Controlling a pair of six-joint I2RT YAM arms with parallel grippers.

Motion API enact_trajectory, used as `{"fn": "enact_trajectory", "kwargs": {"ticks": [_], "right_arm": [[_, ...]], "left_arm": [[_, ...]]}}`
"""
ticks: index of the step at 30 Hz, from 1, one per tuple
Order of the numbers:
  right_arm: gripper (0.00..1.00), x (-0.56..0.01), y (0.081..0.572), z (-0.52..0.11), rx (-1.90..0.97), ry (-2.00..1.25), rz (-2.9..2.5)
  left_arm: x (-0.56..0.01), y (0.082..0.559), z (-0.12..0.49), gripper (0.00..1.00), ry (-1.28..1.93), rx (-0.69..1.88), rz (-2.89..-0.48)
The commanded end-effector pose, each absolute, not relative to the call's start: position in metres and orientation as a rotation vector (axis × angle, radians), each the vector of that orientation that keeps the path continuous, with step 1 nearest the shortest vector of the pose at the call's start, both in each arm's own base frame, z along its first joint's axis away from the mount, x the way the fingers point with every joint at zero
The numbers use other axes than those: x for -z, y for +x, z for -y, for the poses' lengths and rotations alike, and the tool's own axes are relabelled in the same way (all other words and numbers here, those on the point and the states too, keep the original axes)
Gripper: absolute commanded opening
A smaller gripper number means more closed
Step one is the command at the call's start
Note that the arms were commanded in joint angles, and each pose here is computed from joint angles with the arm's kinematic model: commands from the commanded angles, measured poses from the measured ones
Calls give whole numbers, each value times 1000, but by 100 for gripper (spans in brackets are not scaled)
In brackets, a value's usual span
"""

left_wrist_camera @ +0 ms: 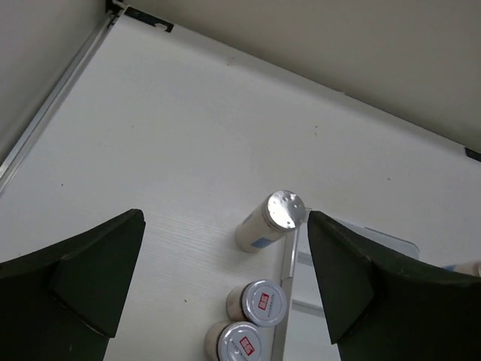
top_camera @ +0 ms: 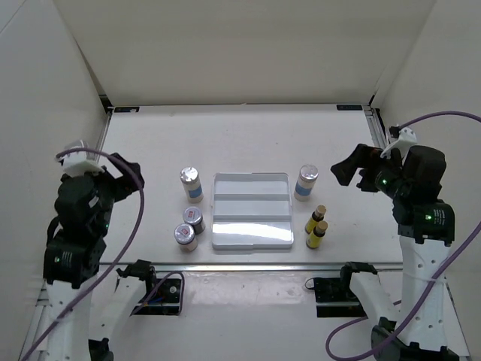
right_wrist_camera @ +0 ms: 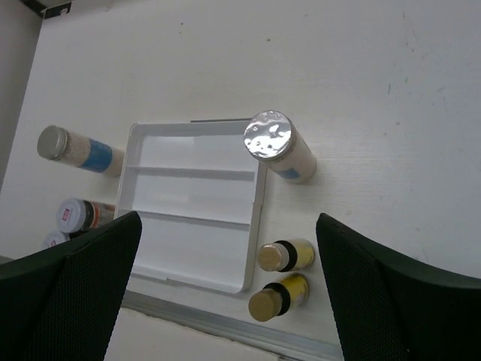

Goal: Organize the condiment bottles

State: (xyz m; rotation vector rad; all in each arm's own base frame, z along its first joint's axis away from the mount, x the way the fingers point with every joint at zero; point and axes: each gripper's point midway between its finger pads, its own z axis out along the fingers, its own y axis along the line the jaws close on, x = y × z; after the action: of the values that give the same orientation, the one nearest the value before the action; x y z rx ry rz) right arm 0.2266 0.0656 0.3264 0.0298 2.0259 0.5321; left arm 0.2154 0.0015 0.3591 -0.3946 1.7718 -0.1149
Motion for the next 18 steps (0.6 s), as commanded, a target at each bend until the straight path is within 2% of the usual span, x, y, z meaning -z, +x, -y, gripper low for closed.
{"fn": "enact_trajectory", "kwargs": {"ticks": [1,2,5,9,12,16,18], "right_arm": [[100,-309,210,-56,-499,280,-2134],[100,-299,207,-66,-579,406,-2160],[100,-283,187,-108,-829,96,-2223],[100,-274,186,-134,-1082,136,-2155],[100,-251,186,-131,-1061,159,-2262],[100,-221,178,-117,-922,161,-2396],[100,-215,174,-104,-800,190,-2404]], "left_arm": [[-334,210,20,100,-271,179,-1894],[-329,209,28,100,-243,216,-1915],[-304,209,48,100,-213,329,-1994],[-274,211,54,100,-200,333,-2101],[-268,210,57,100,-170,334,-2148],[-272,212,56,100,-186,330,-2140],[-257,214,52,100,-214,303,-2178]]}}
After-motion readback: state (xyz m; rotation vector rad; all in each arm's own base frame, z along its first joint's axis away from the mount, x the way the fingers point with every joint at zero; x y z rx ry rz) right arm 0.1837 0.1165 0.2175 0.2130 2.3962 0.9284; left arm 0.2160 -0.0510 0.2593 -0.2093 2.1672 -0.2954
